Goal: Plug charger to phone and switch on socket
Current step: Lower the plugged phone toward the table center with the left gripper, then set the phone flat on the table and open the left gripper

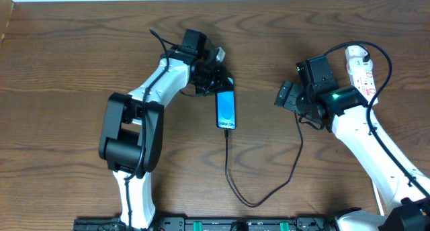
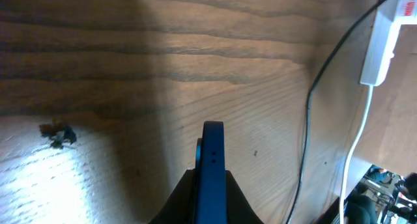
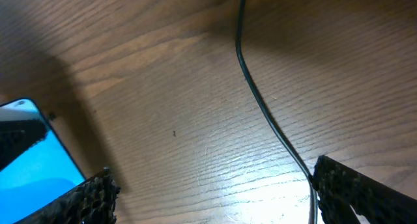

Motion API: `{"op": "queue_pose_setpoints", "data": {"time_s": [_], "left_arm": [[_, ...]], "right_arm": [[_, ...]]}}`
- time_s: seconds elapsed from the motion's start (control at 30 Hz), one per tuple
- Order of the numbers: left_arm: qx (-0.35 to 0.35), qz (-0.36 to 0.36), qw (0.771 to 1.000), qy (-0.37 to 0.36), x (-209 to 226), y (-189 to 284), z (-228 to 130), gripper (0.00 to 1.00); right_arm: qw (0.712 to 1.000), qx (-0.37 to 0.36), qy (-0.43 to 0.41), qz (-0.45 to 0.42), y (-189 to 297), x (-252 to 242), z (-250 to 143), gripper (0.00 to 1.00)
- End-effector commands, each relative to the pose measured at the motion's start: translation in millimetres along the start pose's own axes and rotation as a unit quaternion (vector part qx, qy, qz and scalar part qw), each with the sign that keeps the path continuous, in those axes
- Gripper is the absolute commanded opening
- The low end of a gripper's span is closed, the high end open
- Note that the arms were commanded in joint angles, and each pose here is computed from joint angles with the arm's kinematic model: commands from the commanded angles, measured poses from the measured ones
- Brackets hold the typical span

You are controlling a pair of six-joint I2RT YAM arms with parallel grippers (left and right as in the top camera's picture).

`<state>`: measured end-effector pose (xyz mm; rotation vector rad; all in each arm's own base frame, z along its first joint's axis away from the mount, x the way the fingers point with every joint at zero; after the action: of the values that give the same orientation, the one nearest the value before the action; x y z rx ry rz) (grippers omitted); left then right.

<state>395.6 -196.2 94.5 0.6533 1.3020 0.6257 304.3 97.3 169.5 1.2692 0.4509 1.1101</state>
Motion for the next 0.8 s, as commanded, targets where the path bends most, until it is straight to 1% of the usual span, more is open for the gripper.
{"op": "queue_pose_setpoints", "data": {"time_s": [0.0, 0.3, 0.57, 0.77], "left_arm": [[-0.002, -0.007, 1.0, 0.014, 0, -4, 3, 0.07], [-0.031, -0.018, 0.998, 0.057, -4, -6, 16, 0.07], [-0.023, -0.019, 0.998, 0.047, -13, -13, 12, 0.08], [-0.023, -0.001, 0.999, 0.039, -16, -19, 9, 0.07]], "right_arm": [[1.0, -0.009, -0.003, 0.001, 5, 1, 1, 0.93], [1.0, -0.009, -0.003, 0.001, 5, 1, 1, 0.93], [1.0, -0.009, -0.003, 0.001, 5, 1, 1, 0.94], [1.0, -0.009, -0.003, 0.001, 5, 1, 1, 0.94]]}}
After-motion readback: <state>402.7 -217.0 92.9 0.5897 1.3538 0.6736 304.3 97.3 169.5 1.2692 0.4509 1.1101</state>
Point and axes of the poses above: each gripper's point midway between its finger pads, its own y axis back along the fingers, its own x axis along the line the jaws close on, z = x × y, the point moved 6 cm from there along y, back along the fingers, and after that the axes turned 6 degrees about -y, right-handed, at the moved point
